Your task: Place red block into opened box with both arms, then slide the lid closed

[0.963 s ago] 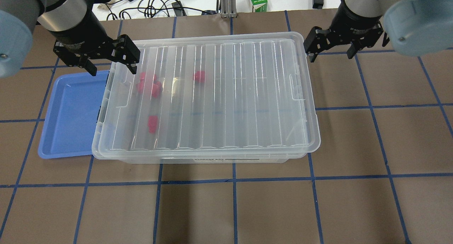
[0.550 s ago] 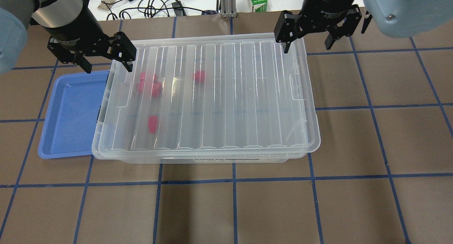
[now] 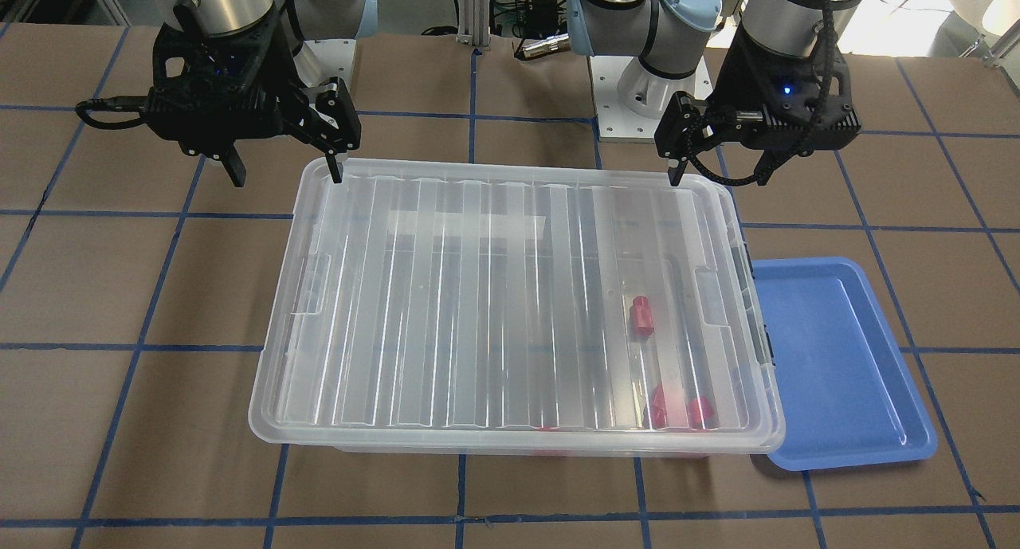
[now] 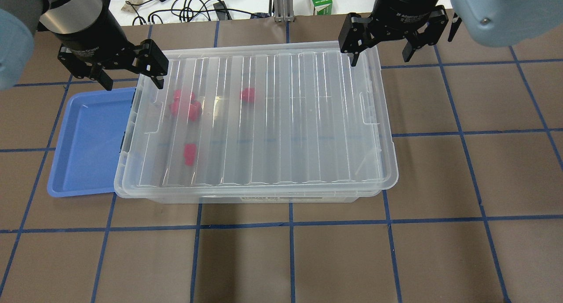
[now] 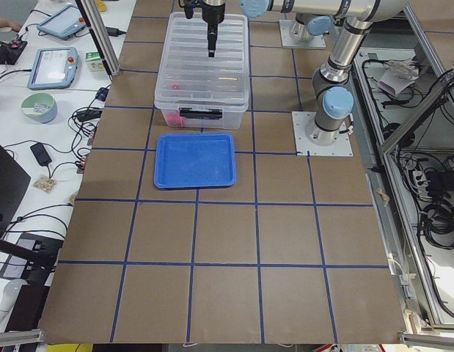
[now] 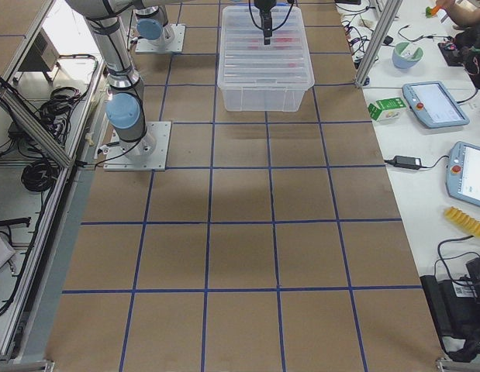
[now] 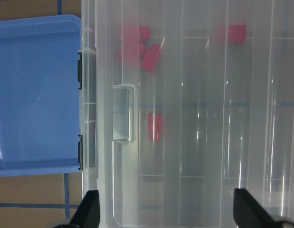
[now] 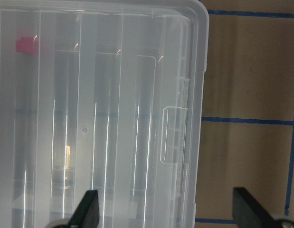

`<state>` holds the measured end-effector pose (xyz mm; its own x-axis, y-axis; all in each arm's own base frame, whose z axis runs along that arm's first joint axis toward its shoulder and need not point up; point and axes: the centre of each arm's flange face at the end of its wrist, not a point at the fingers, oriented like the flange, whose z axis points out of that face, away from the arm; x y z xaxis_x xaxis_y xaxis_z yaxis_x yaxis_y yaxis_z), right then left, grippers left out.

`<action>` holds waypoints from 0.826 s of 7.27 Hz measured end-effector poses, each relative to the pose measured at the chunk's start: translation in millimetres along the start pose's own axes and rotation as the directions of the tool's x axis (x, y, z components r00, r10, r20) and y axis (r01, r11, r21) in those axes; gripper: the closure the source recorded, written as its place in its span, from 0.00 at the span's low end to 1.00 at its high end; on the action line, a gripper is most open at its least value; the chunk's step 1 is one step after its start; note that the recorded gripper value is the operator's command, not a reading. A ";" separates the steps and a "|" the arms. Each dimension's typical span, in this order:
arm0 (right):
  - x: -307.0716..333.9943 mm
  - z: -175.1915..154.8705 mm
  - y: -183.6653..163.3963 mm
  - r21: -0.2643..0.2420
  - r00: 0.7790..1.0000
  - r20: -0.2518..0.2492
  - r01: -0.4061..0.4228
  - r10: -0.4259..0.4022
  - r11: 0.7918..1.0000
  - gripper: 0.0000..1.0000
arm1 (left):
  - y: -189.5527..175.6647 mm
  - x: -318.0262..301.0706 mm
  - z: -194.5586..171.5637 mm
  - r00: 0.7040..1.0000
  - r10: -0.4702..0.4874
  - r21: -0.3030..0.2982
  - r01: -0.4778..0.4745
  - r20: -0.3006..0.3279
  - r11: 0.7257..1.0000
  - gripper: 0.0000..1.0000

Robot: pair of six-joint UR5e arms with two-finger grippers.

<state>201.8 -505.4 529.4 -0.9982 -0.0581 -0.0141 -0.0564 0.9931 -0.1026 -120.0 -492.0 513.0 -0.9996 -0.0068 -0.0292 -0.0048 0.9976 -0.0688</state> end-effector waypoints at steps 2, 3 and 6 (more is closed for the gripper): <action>0.6 0.3 -0.1 -0.001 1.000 0.000 -0.001 0.001 1.000 0.00 | 0.0 0.6 -2.9 1.000 0.000 0.006 0.000 -0.005 1.000 0.00; 0.4 0.8 -0.1 -0.002 1.000 -0.001 -0.001 0.001 1.000 0.00 | -0.5 1.3 -5.4 1.000 0.002 0.011 -0.002 -0.005 1.000 0.00; 0.4 1.2 -0.7 -0.002 1.000 -0.002 0.000 0.000 1.000 0.00 | 0.2 6.6 -8.8 1.000 0.014 0.017 -0.014 -0.002 1.000 0.00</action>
<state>201.5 -506.2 528.3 -0.9983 -0.0577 -0.0123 -0.0562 0.9933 -0.1009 -126.9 -491.3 521.6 -0.9996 0.0076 -0.0281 0.0100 0.9963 -0.0855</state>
